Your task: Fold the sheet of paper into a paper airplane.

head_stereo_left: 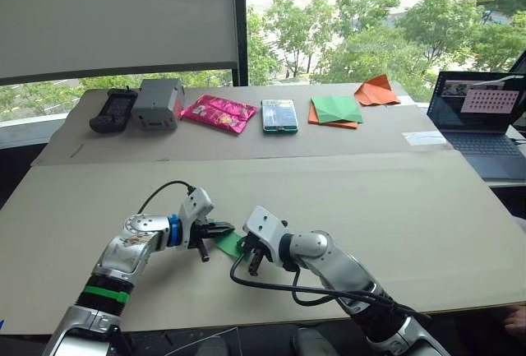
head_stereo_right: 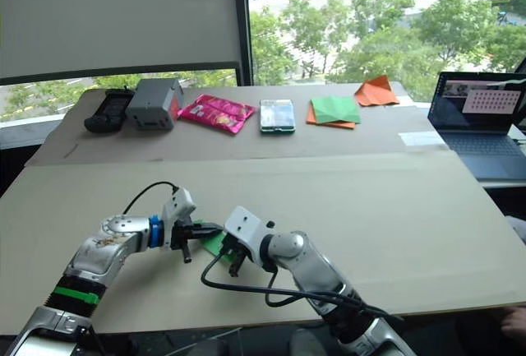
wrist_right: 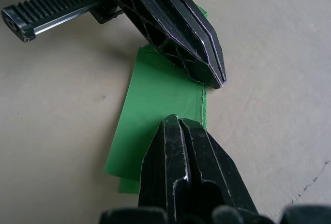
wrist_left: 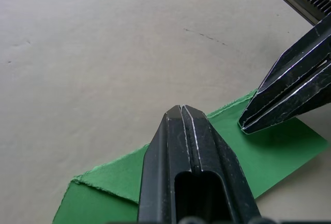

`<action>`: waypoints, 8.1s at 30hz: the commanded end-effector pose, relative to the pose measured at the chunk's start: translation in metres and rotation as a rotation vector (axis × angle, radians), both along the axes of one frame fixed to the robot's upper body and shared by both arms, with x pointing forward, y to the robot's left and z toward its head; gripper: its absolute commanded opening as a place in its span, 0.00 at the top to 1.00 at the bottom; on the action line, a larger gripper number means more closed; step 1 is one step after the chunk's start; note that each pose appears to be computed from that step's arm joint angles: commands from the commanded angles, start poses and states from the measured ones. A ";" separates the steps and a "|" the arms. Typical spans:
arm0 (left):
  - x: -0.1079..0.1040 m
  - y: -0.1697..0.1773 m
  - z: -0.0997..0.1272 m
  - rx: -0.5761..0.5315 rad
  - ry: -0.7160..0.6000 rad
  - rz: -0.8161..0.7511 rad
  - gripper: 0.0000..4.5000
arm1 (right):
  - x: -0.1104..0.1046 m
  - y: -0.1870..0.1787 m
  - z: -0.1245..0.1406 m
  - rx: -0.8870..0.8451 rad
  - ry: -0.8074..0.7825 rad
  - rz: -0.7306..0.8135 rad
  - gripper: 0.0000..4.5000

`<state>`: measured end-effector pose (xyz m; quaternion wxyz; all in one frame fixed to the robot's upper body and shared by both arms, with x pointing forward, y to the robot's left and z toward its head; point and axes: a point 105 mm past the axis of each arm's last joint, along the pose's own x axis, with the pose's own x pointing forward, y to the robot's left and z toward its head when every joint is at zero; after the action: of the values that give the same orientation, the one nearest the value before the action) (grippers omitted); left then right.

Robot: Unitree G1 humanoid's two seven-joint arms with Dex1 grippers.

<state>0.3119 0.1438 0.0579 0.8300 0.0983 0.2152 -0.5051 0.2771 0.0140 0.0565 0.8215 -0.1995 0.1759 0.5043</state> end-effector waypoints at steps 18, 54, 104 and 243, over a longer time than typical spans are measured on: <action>-0.005 0.053 -0.029 0.127 0.027 0.117 1.00 | 0.003 -0.013 -0.026 -0.105 0.067 -0.048 0.99; -0.012 0.075 0.044 -0.116 -0.076 0.211 1.00 | 0.011 -0.011 0.007 -0.021 -0.028 -0.025 0.99; -0.059 0.066 0.055 -0.159 -0.027 0.209 0.01 | 0.002 -0.002 0.051 0.196 -0.210 0.156 0.00; -0.045 0.049 0.097 -0.191 -0.274 0.175 0.00 | -0.023 -0.136 0.099 0.302 -0.153 -0.218 0.01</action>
<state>0.2649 0.1881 0.1462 0.8897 0.0519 0.0836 -0.4458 0.2550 -0.1263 0.1532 0.9063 -0.0847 0.0768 0.4070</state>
